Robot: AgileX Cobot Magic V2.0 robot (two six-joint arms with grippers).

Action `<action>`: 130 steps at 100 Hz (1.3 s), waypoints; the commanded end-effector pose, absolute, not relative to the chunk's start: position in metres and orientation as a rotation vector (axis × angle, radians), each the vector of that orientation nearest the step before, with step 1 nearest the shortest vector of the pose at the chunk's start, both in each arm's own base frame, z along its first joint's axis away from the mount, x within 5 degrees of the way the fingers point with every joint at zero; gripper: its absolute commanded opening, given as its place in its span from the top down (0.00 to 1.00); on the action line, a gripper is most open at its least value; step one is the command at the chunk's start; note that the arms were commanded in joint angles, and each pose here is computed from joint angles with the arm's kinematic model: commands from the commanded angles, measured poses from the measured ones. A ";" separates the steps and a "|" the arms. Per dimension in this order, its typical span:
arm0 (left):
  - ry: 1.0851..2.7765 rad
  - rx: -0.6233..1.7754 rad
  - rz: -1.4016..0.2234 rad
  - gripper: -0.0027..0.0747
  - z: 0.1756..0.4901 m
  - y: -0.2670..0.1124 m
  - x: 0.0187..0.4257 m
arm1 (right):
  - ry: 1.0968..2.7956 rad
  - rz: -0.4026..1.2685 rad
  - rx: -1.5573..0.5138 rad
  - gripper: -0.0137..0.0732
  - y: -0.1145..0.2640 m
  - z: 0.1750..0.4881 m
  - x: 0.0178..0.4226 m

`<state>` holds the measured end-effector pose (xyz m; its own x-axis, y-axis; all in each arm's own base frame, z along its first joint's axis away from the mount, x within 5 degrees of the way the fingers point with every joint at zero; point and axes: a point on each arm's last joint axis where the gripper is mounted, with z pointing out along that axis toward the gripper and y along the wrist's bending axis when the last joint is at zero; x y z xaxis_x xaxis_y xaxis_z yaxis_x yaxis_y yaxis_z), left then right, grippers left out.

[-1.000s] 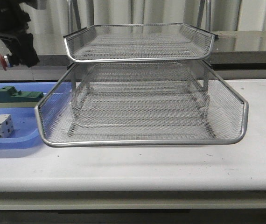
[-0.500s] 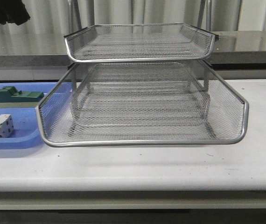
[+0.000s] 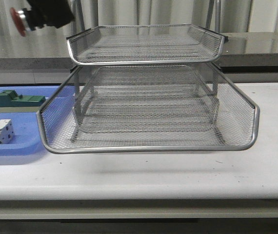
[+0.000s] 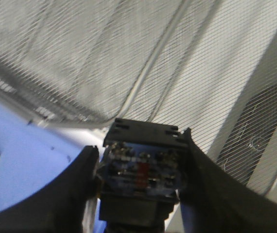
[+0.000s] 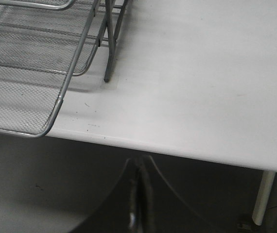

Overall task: Place button on rack with both arms
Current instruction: 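Lift the red button and carry it over the pulled-out mesh tray, then lower the red button into the mesh tray and open the left gripper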

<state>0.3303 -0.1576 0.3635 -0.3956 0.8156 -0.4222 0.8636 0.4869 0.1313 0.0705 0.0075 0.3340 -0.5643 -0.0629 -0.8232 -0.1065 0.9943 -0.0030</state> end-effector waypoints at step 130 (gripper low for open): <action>2.136 1.691 -0.277 0.41 0.305 -0.280 0.310 | 2.093 0.049 -0.108 0.92 0.007 0.345 0.074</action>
